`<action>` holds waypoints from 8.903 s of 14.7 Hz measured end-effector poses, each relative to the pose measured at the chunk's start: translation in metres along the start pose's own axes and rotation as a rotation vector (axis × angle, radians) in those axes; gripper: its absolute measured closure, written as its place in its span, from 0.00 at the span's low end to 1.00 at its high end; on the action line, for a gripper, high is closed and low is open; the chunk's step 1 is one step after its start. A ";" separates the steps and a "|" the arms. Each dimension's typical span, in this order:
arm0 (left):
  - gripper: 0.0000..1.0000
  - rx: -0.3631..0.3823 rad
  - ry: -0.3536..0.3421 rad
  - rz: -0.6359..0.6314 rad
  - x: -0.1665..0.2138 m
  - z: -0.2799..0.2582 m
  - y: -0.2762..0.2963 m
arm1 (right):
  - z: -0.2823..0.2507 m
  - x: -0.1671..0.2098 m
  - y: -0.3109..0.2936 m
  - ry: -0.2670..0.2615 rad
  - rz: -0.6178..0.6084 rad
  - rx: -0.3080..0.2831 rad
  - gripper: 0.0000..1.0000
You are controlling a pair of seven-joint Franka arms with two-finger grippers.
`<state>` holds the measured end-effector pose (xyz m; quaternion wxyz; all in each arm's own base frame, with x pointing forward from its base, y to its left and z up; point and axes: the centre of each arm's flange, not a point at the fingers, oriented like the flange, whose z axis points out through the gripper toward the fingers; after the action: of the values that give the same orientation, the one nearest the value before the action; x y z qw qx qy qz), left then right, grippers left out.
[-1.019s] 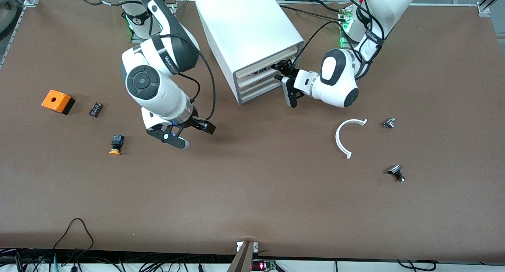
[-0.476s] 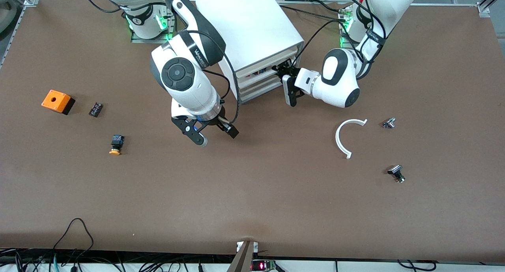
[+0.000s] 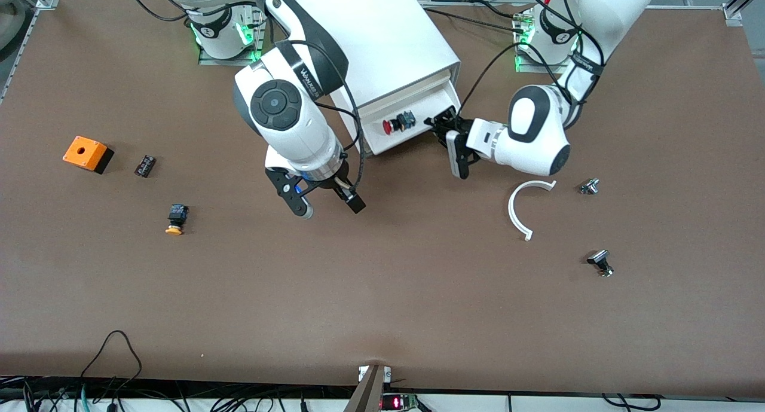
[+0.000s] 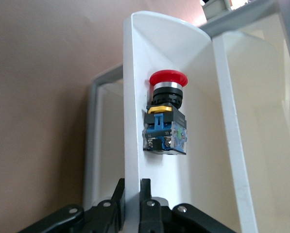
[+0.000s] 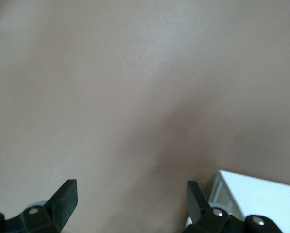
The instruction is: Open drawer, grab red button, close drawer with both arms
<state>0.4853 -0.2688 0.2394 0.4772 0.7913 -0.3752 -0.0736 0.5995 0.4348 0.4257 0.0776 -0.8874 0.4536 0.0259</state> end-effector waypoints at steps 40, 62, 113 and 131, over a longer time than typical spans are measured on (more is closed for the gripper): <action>0.00 0.709 -0.265 -0.728 0.074 -0.265 0.038 | 0.001 -0.050 -0.008 -0.038 -0.357 -0.097 0.59; 0.00 0.768 0.172 -1.186 0.090 0.007 0.038 | 0.148 0.339 0.221 0.071 -1.046 -0.205 0.59; 0.00 0.952 -0.035 -0.683 0.031 -0.373 0.158 | -0.253 0.251 0.237 0.040 -0.856 -0.176 0.00; 0.00 1.011 0.064 -0.668 -0.029 -0.376 0.197 | -0.263 0.252 0.250 0.048 -0.922 -0.172 0.00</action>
<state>0.5396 -0.0380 0.5930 0.0043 0.9967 -0.0806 -0.0081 0.5389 0.0463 0.6275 -0.0034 -0.9999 0.0099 0.0057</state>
